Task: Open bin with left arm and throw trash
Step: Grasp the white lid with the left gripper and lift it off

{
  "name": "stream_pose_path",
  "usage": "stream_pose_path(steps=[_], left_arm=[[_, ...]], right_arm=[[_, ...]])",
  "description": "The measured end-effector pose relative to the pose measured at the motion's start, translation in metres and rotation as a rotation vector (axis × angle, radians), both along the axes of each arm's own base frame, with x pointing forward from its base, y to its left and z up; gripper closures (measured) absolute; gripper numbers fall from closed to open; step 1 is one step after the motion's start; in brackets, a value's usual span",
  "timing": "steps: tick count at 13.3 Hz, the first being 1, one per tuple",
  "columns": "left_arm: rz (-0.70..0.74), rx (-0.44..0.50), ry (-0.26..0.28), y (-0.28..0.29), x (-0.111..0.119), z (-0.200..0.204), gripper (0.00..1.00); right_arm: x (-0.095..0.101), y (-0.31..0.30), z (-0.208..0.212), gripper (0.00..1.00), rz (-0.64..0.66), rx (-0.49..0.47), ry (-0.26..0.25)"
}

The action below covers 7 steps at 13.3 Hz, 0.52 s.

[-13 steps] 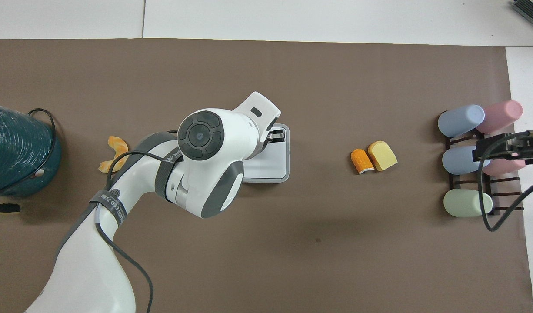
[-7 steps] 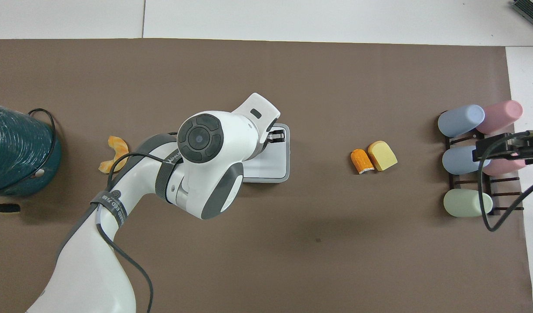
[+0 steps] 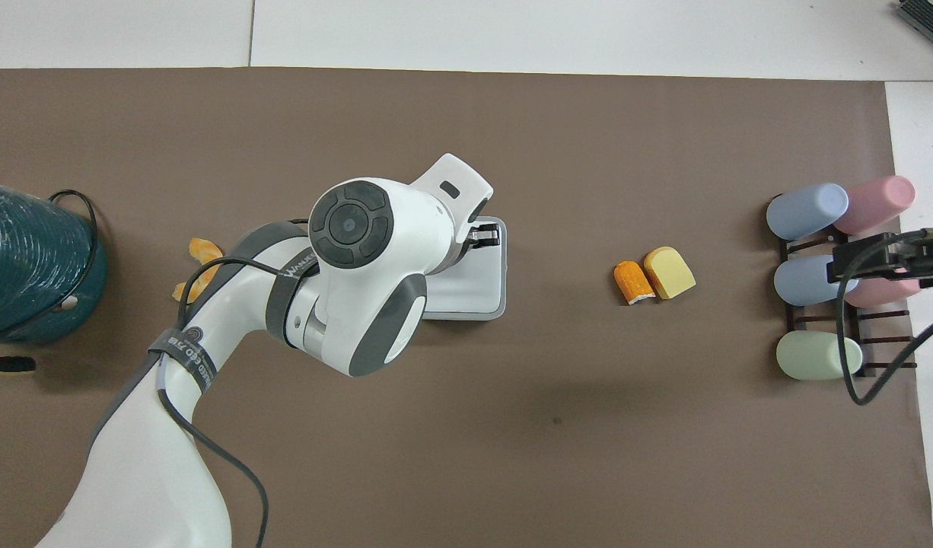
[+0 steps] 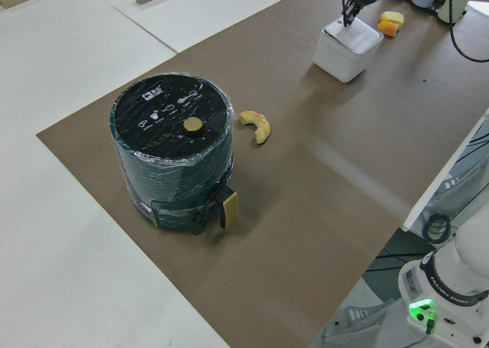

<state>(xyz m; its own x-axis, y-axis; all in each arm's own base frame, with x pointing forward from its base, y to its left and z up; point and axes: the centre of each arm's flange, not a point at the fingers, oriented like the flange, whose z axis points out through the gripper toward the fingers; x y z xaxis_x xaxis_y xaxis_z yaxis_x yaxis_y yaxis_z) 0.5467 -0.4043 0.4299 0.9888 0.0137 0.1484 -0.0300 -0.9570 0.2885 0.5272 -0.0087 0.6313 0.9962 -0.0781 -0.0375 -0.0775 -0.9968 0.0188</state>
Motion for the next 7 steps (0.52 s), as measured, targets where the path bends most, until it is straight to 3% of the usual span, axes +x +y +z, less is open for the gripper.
stream_pose_path(steps=[5,7], left_arm=[[-0.022,0.045,0.057,0.003,0.000,0.028,0.99],[-0.036,0.072,0.088,0.009,-0.009,0.049,0.99]], right_arm=[[0.001,0.000,0.000,0.00,0.001,0.000,-0.006],[0.006,0.001,0.003,0.00,0.009,0.000,-0.055]])
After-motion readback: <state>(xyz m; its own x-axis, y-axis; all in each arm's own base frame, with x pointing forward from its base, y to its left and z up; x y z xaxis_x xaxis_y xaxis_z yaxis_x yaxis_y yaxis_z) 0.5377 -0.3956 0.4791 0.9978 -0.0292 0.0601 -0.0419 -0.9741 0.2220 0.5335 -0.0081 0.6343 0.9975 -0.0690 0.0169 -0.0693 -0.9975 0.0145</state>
